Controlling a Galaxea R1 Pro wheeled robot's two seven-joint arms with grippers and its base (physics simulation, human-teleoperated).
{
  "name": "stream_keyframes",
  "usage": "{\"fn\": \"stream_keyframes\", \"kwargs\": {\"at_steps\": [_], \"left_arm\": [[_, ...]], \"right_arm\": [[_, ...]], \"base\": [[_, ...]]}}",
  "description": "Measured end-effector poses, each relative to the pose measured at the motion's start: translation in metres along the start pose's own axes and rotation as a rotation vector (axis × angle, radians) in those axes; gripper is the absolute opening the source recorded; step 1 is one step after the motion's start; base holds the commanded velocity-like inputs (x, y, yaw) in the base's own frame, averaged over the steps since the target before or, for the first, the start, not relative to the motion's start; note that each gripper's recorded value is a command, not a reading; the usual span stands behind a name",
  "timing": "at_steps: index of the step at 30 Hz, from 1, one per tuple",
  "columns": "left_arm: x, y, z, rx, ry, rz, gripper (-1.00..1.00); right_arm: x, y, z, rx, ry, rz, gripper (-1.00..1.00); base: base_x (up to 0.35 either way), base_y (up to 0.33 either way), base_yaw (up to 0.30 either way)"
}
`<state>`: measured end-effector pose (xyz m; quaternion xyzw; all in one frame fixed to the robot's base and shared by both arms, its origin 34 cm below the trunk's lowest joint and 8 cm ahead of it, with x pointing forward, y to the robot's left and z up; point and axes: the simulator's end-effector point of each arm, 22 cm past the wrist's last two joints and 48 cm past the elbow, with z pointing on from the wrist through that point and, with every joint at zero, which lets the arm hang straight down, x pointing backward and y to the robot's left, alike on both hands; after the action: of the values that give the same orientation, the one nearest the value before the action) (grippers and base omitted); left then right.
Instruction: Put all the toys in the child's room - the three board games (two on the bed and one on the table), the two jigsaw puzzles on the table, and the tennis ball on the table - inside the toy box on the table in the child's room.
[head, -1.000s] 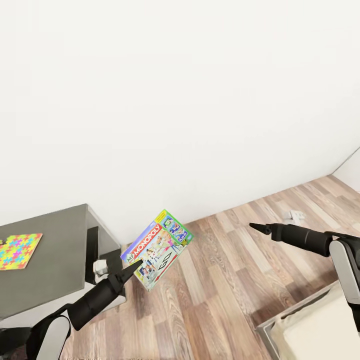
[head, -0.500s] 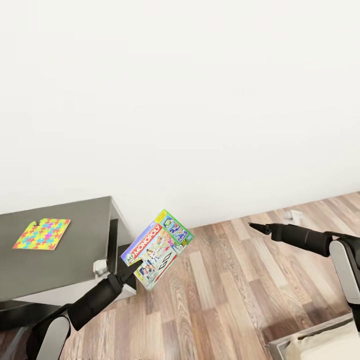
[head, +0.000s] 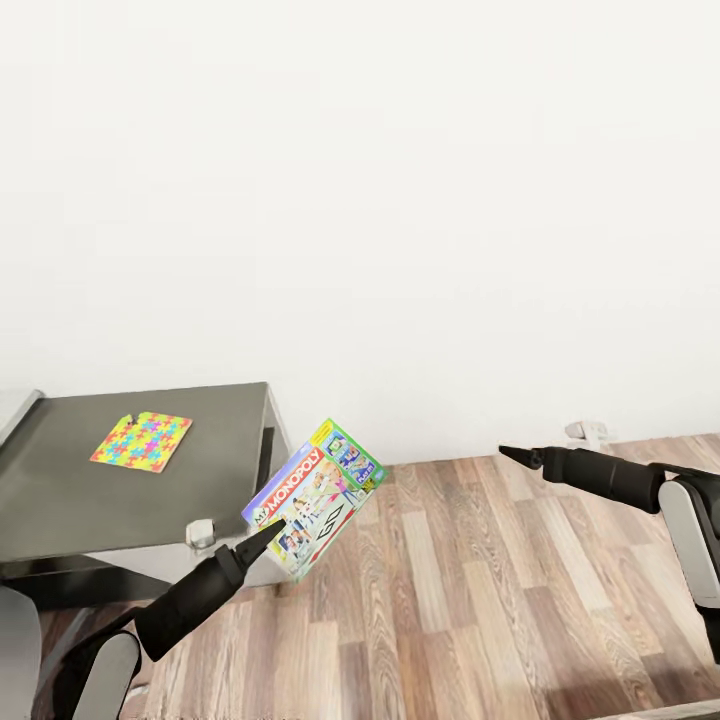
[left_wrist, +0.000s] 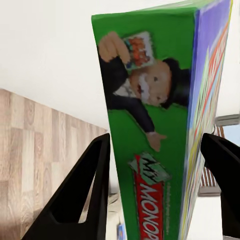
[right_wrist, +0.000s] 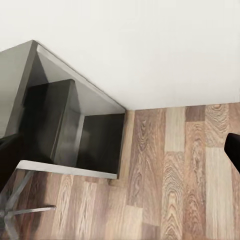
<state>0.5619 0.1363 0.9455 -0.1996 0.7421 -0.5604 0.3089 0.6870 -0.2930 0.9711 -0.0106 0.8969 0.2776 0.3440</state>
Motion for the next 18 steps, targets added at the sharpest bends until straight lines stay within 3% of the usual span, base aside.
{"fn": "stream_keyframes", "kwargs": {"at_steps": [18], "left_arm": [[-0.0012,-0.0036,-0.0004,0.005,-0.002,0.006,-1.0]], "right_arm": [[-0.0033,0.0021,-0.0029,-0.001,-0.007,-0.005,1.0]], "base": [[0.0,0.0,0.278]]}}
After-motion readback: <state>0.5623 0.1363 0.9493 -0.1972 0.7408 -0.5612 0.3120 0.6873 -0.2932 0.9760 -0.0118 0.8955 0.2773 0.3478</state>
